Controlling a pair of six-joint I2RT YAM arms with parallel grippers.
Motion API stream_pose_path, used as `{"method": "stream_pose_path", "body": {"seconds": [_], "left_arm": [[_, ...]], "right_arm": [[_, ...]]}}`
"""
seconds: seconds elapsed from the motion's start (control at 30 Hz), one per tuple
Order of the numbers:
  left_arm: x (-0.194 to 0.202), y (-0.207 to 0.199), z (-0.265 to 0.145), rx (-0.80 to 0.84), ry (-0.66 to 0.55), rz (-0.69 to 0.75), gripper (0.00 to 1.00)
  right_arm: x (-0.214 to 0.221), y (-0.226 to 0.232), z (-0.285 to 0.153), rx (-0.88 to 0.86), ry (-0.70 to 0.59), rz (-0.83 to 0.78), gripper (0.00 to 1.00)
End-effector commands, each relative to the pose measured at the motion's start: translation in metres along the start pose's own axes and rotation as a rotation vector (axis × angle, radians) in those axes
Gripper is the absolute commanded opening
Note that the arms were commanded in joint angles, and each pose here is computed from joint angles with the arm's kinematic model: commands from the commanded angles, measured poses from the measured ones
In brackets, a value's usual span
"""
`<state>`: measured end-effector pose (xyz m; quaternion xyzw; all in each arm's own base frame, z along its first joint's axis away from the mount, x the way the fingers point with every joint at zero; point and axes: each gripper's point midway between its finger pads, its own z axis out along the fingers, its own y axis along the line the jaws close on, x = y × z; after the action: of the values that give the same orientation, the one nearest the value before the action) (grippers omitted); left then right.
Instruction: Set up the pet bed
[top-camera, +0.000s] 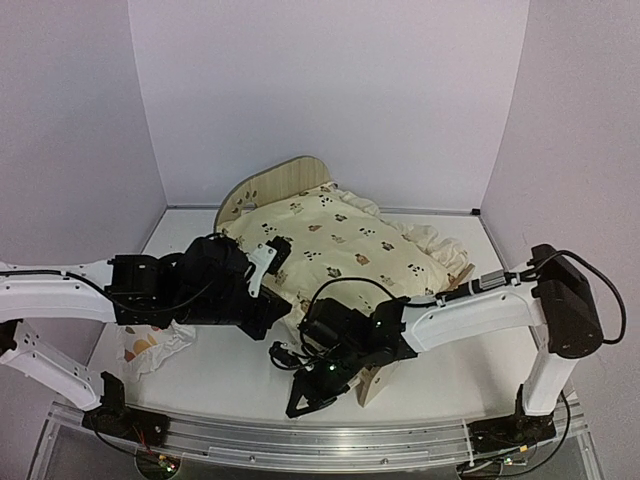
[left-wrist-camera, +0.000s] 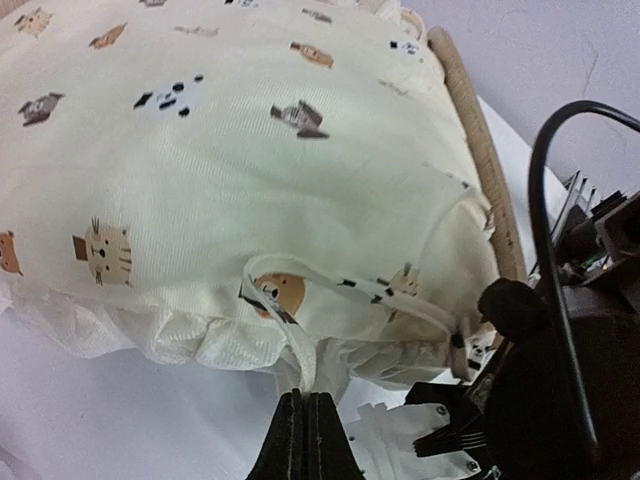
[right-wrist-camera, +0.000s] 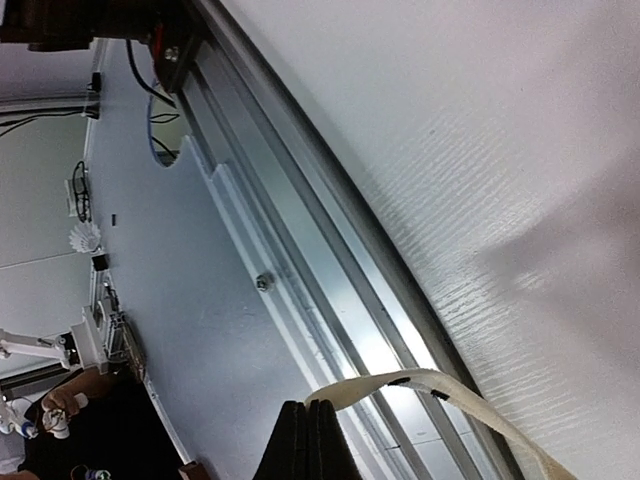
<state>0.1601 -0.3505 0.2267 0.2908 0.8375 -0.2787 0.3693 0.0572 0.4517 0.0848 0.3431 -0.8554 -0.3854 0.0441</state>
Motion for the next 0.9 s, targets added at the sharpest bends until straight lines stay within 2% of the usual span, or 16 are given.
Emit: {"method": "stream_pose_path", "body": {"seconds": [0.0,0.23,0.4,0.57,0.7,0.8,0.87], "left_arm": [[0.019,0.009,0.016,-0.043,0.034,-0.009,0.0],[0.024,-0.003,0.047,-0.012,0.062,0.012,0.0],[0.018,-0.012,0.073,-0.005,0.061,0.043,0.0],[-0.006,-0.02,0.101,-0.004,0.031,0.066,0.0],[-0.019,-0.023,0.12,-0.004,0.025,0.077,0.0],[-0.016,-0.026,0.126,0.014,0.044,0.076,0.0],[-0.009,-0.029,0.127,0.037,0.064,0.064,0.0]], "right_arm": [[0.001,-0.039,0.008,0.156,-0.062,-0.007,0.0],[0.007,-0.114,-0.038,0.489,-0.13,-0.044,0.0],[0.001,-0.154,-0.079,0.57,-0.171,0.014,0.0],[-0.017,-0.176,-0.12,0.623,-0.241,0.029,0.0],[-0.02,-0.163,-0.125,0.559,-0.213,0.03,0.0],[0.0,-0.149,-0.106,0.427,-0.137,0.064,0.0],[0.016,-0.145,-0.092,0.396,-0.091,0.067,0.0]]}}
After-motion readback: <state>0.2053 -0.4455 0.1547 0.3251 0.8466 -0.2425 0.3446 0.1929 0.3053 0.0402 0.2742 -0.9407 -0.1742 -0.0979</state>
